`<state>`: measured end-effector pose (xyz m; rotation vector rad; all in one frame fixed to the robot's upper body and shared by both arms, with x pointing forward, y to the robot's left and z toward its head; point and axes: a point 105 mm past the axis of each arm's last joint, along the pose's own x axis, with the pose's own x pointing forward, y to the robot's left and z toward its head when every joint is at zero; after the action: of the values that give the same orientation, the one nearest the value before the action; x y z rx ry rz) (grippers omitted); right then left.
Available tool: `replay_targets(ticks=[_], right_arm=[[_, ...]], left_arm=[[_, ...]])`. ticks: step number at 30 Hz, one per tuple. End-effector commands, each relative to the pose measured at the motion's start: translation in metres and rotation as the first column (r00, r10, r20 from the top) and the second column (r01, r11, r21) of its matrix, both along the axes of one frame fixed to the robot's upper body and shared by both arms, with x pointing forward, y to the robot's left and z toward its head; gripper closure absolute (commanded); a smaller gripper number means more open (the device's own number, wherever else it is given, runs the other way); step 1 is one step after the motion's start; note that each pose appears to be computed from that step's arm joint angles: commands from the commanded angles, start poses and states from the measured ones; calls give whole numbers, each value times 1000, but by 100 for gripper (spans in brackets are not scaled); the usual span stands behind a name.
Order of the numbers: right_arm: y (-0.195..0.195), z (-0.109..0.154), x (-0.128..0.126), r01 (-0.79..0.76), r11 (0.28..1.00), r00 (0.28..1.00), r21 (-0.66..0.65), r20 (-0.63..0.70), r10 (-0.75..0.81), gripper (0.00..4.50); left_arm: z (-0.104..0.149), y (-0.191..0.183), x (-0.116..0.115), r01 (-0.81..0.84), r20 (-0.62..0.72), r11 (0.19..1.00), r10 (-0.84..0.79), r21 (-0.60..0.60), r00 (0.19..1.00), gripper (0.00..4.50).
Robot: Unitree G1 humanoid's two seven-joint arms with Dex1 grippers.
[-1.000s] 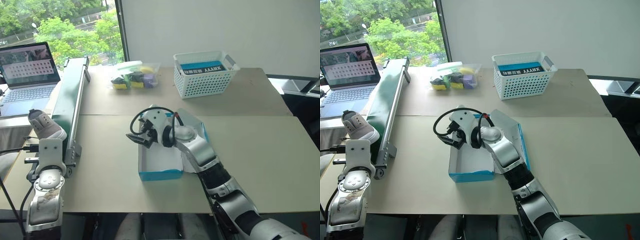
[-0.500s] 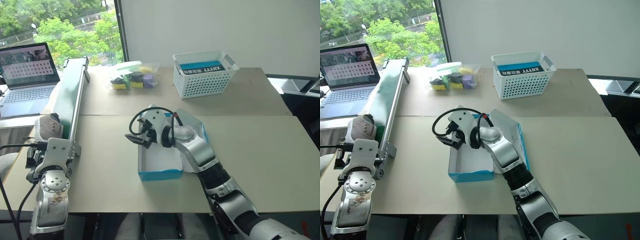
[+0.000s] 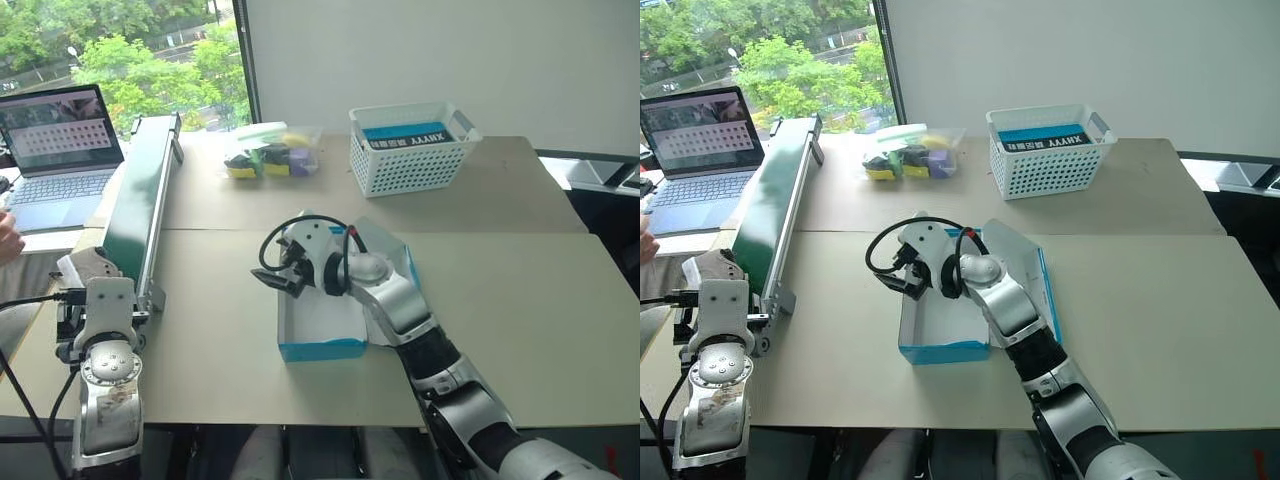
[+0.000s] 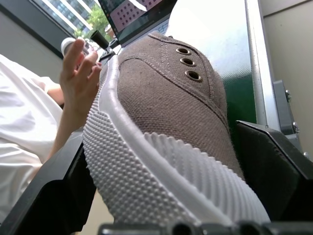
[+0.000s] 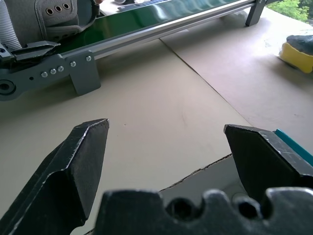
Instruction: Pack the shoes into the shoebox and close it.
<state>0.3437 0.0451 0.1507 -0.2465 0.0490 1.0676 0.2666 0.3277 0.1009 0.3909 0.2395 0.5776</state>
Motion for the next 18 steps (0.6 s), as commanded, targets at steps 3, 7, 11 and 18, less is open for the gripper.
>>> replay_targets(ticks=[3,7,11,18], right_arm=[[2,9,-1,-2,1000,1000,10,31,2,0],[3,9,-1,-6,1000,999,11,32,5,0],[3,9,-1,-6,1000,999,11,33,5,0],[4,13,1,4,1000,999,17,52,-5,0]], left_arm=[[-6,-2,1,20,21,997,-18,-80,1000,108],[-9,-2,-1,10,16,995,-9,-100,1000,258],[-7,-3,0,5,41,993,0,-117,999,319],[40,-17,2,125,492,907,99,-402,865,319]])
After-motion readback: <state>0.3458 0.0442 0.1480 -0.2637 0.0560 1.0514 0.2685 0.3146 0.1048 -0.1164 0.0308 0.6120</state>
